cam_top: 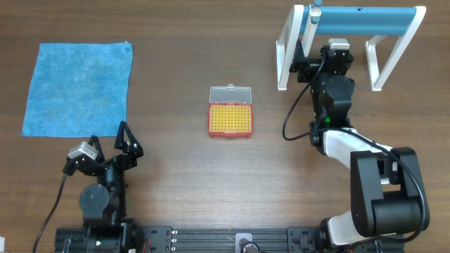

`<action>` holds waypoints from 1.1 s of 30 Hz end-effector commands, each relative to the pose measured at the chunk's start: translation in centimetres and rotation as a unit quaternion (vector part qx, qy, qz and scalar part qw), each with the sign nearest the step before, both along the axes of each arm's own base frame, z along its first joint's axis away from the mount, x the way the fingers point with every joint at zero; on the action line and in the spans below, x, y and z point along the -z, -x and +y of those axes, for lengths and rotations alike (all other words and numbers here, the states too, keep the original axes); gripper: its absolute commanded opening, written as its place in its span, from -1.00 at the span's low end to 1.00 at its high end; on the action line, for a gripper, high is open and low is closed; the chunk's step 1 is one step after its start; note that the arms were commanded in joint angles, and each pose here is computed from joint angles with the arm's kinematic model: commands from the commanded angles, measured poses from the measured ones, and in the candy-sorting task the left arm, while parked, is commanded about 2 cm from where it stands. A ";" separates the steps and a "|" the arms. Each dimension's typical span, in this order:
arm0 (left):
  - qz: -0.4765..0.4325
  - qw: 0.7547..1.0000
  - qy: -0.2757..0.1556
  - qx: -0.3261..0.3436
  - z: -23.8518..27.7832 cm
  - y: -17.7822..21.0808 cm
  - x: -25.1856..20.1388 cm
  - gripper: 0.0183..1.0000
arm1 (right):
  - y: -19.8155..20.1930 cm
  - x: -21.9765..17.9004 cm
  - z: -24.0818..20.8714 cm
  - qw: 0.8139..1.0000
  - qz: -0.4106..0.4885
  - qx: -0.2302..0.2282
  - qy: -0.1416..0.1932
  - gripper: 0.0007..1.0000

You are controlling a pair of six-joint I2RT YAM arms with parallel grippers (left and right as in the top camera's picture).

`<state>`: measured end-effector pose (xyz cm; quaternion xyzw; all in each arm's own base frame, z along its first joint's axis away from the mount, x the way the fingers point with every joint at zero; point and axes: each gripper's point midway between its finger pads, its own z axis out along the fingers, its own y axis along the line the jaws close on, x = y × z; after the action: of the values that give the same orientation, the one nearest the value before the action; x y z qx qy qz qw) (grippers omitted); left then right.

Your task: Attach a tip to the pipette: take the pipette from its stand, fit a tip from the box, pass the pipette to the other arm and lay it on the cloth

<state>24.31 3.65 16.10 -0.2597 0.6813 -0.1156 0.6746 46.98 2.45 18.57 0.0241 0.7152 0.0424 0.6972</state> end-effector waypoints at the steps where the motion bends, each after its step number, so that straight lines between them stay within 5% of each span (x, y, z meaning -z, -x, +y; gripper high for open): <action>1: 0.000 1.000 -0.004 0.001 0.0 0.0 0.1 1.00 | -0.6 0.5 0.0 1.000 0.004 -0.001 -0.007 0.95; 28: 0.000 1.000 -0.004 0.001 0.0 0.0 0.1 1.00 | -1.7 0.1 -0.6 1.000 -0.002 0.007 -0.006 1.00; 33: 0.000 1.000 -0.004 0.001 0.0 0.0 0.1 1.00 | -1.7 0.2 -0.6 1.000 -0.001 0.007 -0.006 0.64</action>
<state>24.31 3.65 16.10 -0.2597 0.6813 -0.1156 0.6746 48.28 1.95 18.29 0.0301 0.7158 0.0397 0.6965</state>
